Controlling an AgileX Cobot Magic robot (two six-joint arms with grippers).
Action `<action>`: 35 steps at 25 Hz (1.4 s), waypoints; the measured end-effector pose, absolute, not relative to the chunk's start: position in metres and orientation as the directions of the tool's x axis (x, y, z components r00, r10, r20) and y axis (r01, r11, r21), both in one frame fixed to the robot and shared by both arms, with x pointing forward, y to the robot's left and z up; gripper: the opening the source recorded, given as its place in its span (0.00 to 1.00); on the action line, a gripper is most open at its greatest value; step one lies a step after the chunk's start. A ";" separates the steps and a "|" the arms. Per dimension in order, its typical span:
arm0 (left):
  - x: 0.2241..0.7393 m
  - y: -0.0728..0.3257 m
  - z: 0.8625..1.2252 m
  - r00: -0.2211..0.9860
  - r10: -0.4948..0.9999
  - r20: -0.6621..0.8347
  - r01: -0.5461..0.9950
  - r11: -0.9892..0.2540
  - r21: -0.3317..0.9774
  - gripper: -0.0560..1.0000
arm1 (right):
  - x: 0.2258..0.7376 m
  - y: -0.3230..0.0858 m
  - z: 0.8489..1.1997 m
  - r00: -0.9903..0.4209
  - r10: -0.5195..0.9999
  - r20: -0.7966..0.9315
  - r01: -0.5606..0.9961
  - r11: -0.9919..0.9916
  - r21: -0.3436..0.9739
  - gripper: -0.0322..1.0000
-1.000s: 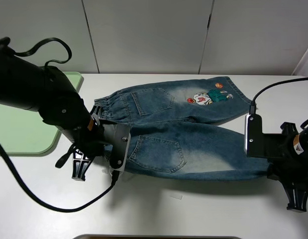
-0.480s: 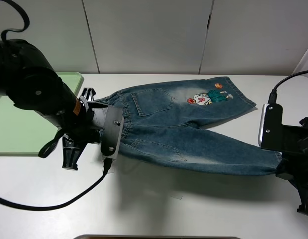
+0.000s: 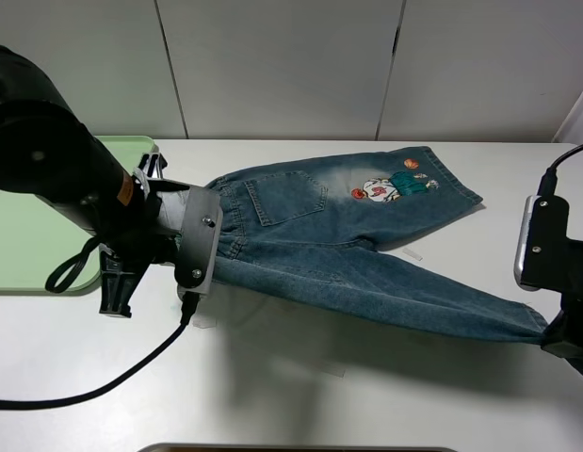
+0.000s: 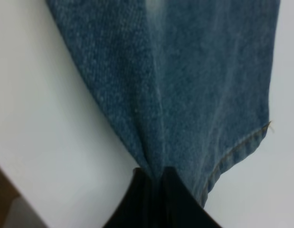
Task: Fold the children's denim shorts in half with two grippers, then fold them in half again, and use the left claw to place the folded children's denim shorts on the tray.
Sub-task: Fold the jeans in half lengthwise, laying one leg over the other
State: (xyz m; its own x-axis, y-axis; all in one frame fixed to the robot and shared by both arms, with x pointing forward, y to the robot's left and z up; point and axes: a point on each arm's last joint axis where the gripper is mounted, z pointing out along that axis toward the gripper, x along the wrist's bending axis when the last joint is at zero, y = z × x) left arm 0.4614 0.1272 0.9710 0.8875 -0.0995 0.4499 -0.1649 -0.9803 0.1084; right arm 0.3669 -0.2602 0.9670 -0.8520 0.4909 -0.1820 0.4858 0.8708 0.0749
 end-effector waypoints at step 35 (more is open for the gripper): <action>0.455 0.138 1.019 0.872 0.056 0.486 -0.031 -0.985 0.169 0.07 | 0.470 -0.232 1.048 -0.810 0.492 -0.320 0.490 0.867 0.093 0.00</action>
State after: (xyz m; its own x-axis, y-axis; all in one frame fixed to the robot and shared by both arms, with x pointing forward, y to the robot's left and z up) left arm 0.4550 0.1380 1.0190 0.8720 0.0559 0.4863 -0.0311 -0.9851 0.1691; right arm 0.4700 -0.2318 1.0478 -0.8095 0.4923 -0.3198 0.4903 0.8666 0.0929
